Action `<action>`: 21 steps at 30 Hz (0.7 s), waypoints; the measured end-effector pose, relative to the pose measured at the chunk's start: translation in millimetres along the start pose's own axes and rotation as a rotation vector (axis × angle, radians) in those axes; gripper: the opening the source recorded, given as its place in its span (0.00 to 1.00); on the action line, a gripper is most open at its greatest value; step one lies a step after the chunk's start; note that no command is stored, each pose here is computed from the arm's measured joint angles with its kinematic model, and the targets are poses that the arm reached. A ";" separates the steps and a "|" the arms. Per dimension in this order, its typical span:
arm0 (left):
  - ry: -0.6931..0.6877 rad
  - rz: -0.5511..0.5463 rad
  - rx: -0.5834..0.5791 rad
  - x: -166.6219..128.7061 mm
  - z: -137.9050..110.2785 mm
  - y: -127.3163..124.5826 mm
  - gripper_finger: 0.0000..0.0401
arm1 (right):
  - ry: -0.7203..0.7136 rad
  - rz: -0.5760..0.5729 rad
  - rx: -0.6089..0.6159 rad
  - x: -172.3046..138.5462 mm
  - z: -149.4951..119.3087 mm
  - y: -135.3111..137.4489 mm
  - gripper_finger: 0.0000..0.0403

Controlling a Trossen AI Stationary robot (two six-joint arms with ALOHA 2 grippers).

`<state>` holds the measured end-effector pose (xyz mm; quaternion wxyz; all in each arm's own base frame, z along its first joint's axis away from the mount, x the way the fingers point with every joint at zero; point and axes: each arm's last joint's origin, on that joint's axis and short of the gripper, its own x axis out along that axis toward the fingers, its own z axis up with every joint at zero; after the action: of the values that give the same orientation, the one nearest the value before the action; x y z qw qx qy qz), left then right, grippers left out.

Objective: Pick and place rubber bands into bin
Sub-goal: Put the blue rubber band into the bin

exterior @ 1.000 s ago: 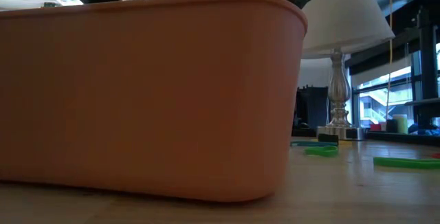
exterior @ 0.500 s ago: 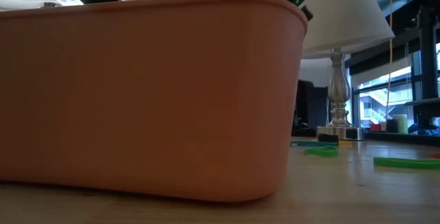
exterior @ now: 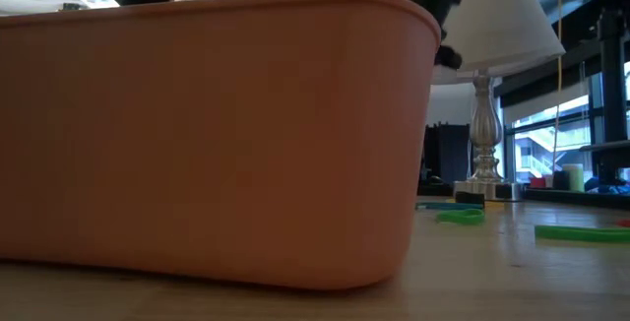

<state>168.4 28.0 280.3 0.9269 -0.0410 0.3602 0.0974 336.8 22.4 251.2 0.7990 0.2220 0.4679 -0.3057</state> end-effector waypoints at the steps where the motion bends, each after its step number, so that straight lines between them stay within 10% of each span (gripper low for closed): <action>1: -0.002 0.000 0.000 0.0 0.2 0.0 0.25 | -0.011 0.017 -0.018 -6.6 -2.1 1.7 0.00; 21: -0.072 0.058 -0.030 -0.1 6.7 1.5 0.25 | -0.195 0.463 -0.266 -61.3 -55.4 84.3 0.00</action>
<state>172.4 30.5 285.4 0.9353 -0.0408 0.3261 0.1312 338.6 135.4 285.4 0.9108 0.1857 0.3619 -0.0710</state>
